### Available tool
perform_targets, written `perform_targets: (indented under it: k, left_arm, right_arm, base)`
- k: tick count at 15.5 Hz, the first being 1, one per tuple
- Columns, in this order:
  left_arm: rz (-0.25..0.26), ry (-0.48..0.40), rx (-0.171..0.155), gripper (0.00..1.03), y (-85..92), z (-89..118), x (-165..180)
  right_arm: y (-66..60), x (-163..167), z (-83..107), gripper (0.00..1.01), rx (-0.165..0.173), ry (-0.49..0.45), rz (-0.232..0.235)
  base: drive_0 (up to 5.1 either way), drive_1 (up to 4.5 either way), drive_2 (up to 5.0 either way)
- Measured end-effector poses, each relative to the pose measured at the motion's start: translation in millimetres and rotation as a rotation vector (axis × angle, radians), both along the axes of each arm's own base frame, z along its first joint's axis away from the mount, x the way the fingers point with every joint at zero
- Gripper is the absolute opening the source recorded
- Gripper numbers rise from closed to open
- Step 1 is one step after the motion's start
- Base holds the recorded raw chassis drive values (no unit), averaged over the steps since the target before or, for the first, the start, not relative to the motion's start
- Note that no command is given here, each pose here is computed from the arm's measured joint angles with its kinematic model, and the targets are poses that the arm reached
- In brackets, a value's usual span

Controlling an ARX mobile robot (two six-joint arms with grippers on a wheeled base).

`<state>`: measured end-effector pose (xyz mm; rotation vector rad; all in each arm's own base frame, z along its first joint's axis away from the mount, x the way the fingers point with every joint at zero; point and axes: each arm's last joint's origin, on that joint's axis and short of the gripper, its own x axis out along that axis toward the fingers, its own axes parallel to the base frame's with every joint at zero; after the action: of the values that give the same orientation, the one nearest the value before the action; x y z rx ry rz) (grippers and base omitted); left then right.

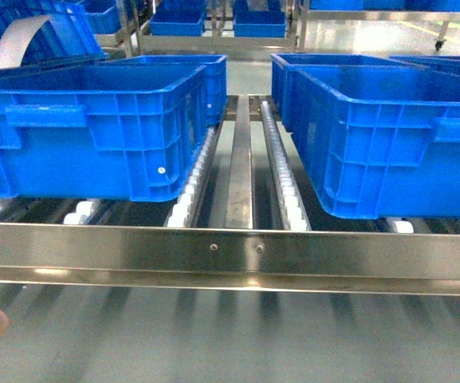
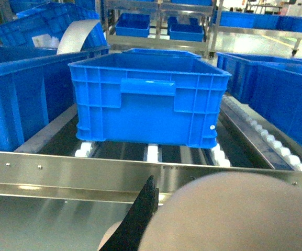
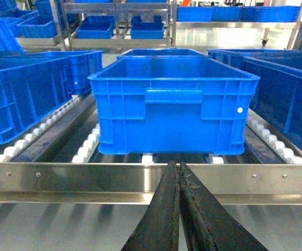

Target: Place part in tray to right shelf

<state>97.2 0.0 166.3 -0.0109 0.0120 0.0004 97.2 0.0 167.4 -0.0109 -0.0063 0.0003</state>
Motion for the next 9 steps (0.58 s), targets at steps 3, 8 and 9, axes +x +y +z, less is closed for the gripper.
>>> perform_targets:
  k: [3, 8, 9]
  left_arm:
    - [0.000, -0.010, 0.000, 0.13, 0.0, 0.9, 0.0]
    - [0.000, -0.012, 0.000, 0.13, 0.0, 1.0, 0.0]
    - [0.000, -0.012, 0.000, 0.13, 0.0, 1.0, 0.0]
  right_arm:
    - [0.0, 0.0, -0.1, 0.02, 0.000, 0.002, 0.000]
    - [0.0, 0.0, -0.1, 0.35, 0.000, 0.002, 0.000]
    - [0.0, 0.0, -0.1, 0.44, 0.000, 0.002, 0.000]
  base:
    - [0.0, 0.00, 0.0]
    - [0.0, 0.00, 0.0]
    - [0.0, 0.00, 0.0]
